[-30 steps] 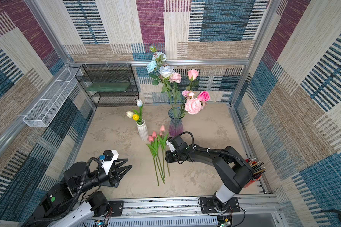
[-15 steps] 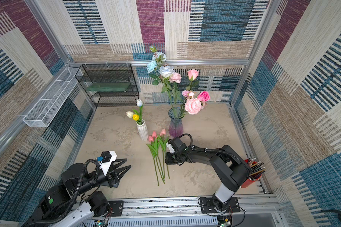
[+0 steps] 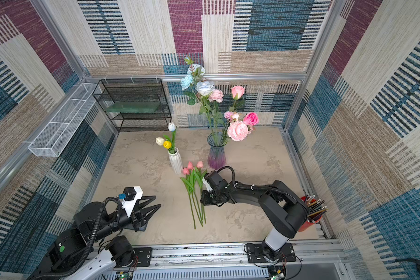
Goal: Pick out pink flowers from the vase
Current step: Place the flower at the center of the board, then pick up the flower from the vase.
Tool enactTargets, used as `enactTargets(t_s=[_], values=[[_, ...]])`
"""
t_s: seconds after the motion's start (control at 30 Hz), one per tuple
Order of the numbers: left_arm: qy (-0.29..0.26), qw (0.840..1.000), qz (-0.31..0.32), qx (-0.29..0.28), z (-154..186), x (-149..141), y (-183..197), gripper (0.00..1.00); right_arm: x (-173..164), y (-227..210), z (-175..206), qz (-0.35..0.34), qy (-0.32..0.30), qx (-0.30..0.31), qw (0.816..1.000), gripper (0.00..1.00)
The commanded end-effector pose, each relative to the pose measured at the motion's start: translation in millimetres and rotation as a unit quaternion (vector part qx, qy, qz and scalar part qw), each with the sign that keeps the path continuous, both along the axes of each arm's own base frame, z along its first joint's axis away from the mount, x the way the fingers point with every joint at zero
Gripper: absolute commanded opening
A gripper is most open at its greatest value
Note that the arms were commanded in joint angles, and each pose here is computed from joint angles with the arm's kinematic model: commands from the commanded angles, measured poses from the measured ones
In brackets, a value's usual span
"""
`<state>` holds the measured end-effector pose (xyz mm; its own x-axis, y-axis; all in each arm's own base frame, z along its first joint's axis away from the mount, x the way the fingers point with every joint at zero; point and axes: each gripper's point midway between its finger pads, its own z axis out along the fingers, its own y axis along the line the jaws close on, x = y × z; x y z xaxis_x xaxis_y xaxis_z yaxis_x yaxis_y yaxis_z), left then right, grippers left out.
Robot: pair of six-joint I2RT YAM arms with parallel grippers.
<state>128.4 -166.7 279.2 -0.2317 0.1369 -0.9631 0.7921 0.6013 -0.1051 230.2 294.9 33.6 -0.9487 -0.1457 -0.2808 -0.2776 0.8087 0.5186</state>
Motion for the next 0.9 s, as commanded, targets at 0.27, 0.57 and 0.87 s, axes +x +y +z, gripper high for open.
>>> enactTargets(t_s=[0.27, 0.57, 0.87], values=[[-0.007, 1.000, 0.013, 0.007, -1, 4, 3, 0.44, 16, 6, 73, 0.019, -0.118, -0.003, 0.993, 0.30], [0.015, 1.000, 0.003, 0.004, 4, 9, -9, 0.44, 20, -29, 196, -0.031, -0.341, 0.084, 0.936, 0.24], [-0.007, 0.999, -0.013, 0.032, 24, 45, -47, 0.45, 22, -79, 244, -0.061, -0.484, 0.100, 0.867, 0.17]])
